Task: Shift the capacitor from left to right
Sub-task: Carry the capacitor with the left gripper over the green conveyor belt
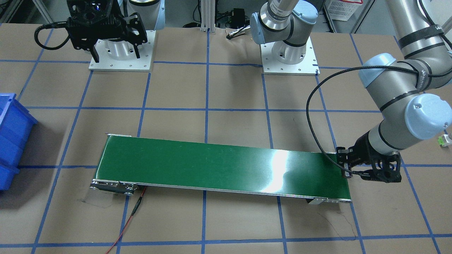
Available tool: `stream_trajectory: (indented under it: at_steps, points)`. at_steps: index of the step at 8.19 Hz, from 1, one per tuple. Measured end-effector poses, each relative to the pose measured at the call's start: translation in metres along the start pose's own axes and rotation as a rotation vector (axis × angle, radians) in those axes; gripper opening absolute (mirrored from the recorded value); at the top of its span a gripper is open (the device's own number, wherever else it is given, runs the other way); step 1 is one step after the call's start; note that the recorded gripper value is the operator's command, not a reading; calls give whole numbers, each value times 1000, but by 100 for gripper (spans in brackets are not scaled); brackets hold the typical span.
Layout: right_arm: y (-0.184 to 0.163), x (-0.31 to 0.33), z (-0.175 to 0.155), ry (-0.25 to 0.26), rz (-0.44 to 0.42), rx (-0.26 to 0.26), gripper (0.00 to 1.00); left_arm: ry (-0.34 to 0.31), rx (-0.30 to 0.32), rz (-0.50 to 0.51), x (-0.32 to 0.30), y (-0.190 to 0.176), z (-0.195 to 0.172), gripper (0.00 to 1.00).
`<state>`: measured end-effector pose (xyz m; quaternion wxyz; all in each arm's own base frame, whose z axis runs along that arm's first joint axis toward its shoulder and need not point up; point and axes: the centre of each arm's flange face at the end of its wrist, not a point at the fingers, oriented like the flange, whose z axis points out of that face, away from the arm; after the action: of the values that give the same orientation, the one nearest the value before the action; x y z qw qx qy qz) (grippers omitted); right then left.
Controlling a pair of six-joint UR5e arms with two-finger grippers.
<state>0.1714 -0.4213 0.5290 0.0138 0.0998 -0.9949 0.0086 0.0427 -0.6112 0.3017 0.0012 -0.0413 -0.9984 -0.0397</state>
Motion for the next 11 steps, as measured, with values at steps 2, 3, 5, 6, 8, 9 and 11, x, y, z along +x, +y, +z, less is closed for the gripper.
stream_trajectory:
  at_steps: [2,3,5,6,8,9,11]
  points:
    - [0,0,0,0,0,0,100,10,-18,-6,2,1,12,0]
    - [0,1,0,0,0,-1,100,14,-27,-4,2,2,17,0]
    - [0,1,0,0,0,-1,100,19,-36,-6,4,3,24,0]
    - [0,1,0,0,0,-1,100,21,-37,-6,4,3,26,0]
    - [0,1,0,0,0,-1,100,28,-52,-3,3,0,37,0]
    - [0,1,0,0,0,-1,100,30,-59,0,4,-1,42,10]
    - [0,1,0,0,0,-2,100,30,-63,6,11,-3,45,62]
